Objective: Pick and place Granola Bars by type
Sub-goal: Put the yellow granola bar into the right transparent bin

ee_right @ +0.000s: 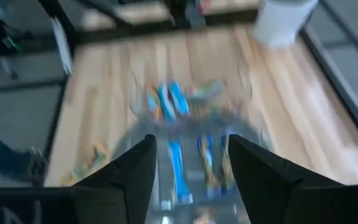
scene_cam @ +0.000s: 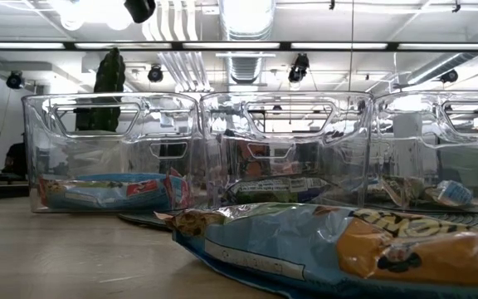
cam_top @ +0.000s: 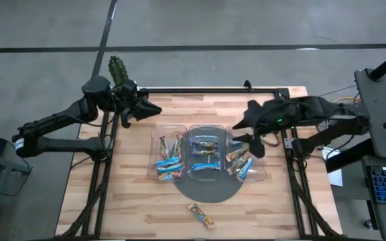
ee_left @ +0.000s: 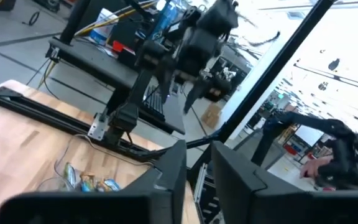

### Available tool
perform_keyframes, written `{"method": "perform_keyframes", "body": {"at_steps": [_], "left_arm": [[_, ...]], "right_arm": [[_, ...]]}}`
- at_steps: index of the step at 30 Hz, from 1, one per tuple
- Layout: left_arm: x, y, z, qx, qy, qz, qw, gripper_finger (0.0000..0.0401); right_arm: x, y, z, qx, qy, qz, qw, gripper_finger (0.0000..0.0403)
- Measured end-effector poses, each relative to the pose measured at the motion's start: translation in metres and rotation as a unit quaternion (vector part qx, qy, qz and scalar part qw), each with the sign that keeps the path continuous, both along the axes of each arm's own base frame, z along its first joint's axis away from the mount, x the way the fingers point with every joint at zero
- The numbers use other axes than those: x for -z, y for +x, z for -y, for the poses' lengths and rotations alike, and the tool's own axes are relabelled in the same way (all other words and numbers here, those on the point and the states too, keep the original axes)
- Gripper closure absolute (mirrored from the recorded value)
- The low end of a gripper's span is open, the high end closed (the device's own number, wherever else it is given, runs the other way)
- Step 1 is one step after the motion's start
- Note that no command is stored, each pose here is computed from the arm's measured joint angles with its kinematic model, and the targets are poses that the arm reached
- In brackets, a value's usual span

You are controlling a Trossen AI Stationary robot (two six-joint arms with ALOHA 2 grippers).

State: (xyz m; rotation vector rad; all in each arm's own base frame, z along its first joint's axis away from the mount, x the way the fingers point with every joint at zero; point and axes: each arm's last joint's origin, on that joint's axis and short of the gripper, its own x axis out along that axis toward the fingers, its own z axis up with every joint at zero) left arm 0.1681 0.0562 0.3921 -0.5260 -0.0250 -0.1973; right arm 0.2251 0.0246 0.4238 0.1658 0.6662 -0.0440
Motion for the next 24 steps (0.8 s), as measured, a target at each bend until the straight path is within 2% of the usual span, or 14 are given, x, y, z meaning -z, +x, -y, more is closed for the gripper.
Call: {"method": "perform_keyframes", "body": {"at_steps": [5, 10, 14, 21, 24], "left_arm": [[0.000, 0.001, 0.003, 0.008, 0.006, 0.001, 1.000, 0.0308], [-0.002, 0.002, 0.006, 0.016, 0.008, 0.000, 1.000, 0.0302], [-0.020, 0.003, 0.012, 0.029, 0.039, -0.002, 0.999, 0.0306], [-0.055, 0.018, 0.024, 0.055, 0.089, -0.070, 0.992, 0.0326], [-0.072, 0.031, 0.033, 0.086, 0.105, -0.080, 0.988, 0.0330]], "right_arm": [[-0.021, -0.013, 0.002, -0.004, 0.004, 0.088, 0.996, 0.0207], [-0.032, -0.027, 0.003, -0.020, -0.015, 0.124, 0.992, 0.0220], [-0.038, -0.040, 0.005, -0.028, -0.028, 0.142, 0.989, 0.0265], [-0.047, -0.063, 0.008, -0.039, -0.052, 0.169, 0.984, 0.0381], [-0.050, -0.073, 0.009, -0.034, -0.047, 0.176, 0.983, 0.0388]]}}
